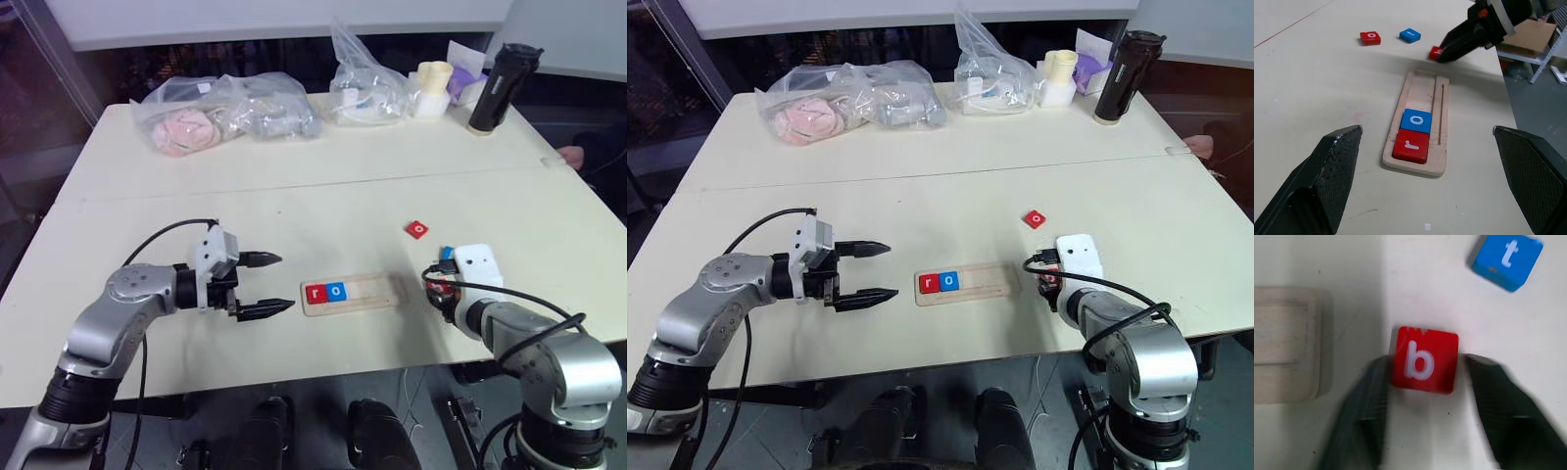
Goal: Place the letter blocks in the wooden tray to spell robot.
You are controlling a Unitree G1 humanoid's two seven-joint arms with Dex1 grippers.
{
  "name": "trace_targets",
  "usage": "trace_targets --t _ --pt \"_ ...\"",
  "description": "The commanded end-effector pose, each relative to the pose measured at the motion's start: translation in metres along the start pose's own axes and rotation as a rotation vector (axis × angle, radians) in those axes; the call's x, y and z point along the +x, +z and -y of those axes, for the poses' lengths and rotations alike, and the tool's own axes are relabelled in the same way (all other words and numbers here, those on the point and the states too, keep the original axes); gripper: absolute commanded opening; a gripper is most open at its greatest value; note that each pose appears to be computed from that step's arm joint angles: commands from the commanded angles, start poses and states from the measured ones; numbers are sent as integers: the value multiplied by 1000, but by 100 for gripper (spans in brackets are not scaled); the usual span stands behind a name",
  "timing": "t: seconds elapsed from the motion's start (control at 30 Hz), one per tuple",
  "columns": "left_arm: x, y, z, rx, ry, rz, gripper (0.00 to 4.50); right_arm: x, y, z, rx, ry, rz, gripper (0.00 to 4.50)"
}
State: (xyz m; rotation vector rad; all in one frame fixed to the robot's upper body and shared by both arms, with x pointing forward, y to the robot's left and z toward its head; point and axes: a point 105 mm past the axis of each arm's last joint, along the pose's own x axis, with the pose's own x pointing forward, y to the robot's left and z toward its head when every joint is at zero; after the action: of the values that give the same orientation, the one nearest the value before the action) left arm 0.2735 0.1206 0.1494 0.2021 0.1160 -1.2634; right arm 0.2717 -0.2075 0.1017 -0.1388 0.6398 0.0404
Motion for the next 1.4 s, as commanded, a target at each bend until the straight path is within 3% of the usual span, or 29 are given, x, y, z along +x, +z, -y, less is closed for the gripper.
trace_targets --t 0.03,0.2,0.33,0.43,0.93,1.03,1.2,1.3,1.4 --pt "-2 9 -2 43 12 18 450 -9 13 -5 -98 114 19 446" --pt "-3 9 -3 46 12 15 450 -19 31 -3 -405 318 51 446" --pt "-3 10 -5 52 21 20 450 -19 39 1 -649 513 155 446" --pt "-2 11 -5 59 28 21 450 -11 27 14 -815 595 152 446" --pt "-6 13 -6 76 51 15 450 23 16 40 -848 671 102 446" --pt "-6 13 -6 77 52 16 450 26 15 41 -836 674 94 364" --pt "-6 14 -7 82 53 15 450 27 20 39 -855 683 105 113" --pt "-7 14 -7 84 54 14 450 21 37 30 -908 690 158 113" --pt "-7 14 -9 83 54 13 450 5 63 -1 -1002 770 252 113"
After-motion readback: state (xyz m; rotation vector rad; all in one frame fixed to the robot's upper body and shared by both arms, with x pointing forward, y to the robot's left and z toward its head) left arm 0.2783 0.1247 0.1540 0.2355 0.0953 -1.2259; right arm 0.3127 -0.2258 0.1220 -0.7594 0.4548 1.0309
